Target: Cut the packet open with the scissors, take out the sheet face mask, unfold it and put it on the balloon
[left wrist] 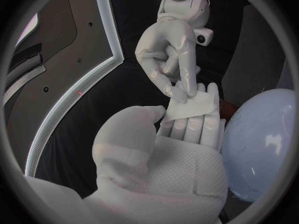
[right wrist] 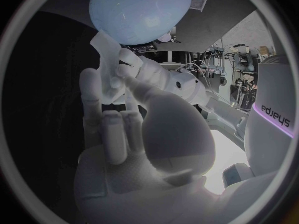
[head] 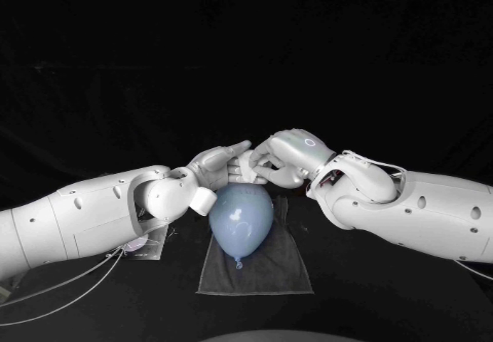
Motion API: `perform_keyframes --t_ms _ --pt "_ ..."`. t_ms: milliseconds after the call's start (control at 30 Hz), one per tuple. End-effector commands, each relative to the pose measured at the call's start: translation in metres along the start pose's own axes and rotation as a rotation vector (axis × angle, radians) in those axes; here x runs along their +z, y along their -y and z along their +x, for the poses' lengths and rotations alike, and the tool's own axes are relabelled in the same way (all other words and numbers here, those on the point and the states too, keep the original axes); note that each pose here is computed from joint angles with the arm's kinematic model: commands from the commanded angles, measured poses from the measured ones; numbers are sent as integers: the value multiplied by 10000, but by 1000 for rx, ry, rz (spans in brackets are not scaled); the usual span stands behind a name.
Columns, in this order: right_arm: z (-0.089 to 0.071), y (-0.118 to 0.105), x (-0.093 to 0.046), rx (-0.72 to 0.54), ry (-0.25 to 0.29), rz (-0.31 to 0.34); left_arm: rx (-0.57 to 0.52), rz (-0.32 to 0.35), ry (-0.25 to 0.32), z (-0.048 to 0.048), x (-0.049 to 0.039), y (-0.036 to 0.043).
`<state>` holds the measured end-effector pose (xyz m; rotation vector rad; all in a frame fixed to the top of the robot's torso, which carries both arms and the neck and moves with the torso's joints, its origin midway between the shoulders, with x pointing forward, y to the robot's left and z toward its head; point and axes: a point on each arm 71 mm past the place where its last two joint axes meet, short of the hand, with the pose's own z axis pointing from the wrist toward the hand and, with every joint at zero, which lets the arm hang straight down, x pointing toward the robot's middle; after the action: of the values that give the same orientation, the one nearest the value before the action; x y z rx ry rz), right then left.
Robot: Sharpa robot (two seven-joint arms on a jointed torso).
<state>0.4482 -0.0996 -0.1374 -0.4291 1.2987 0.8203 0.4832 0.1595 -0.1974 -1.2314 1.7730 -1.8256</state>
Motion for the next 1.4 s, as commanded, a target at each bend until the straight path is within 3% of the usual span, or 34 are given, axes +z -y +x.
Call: perform_keyframes --t_ms 33,500,567,733,967,1400 --pt "-3 -28 -21 -5 2 -19 -2 24 -21 19 4 32" --pt "-44 -60 -187 17 -13 -24 -2 25 -18 4 1 36" --pt "-71 -51 -234 32 3 -24 -2 27 -18 3 0 37" --pt "-202 66 -401 145 99 -28 -1 33 -17 -3 -5 42" --pt "-296 273 -572 204 141 -41 0 37 -8 -12 -14 47" --pt "-288 485 -605 94 198 -44 5 39 -14 9 -26 47"
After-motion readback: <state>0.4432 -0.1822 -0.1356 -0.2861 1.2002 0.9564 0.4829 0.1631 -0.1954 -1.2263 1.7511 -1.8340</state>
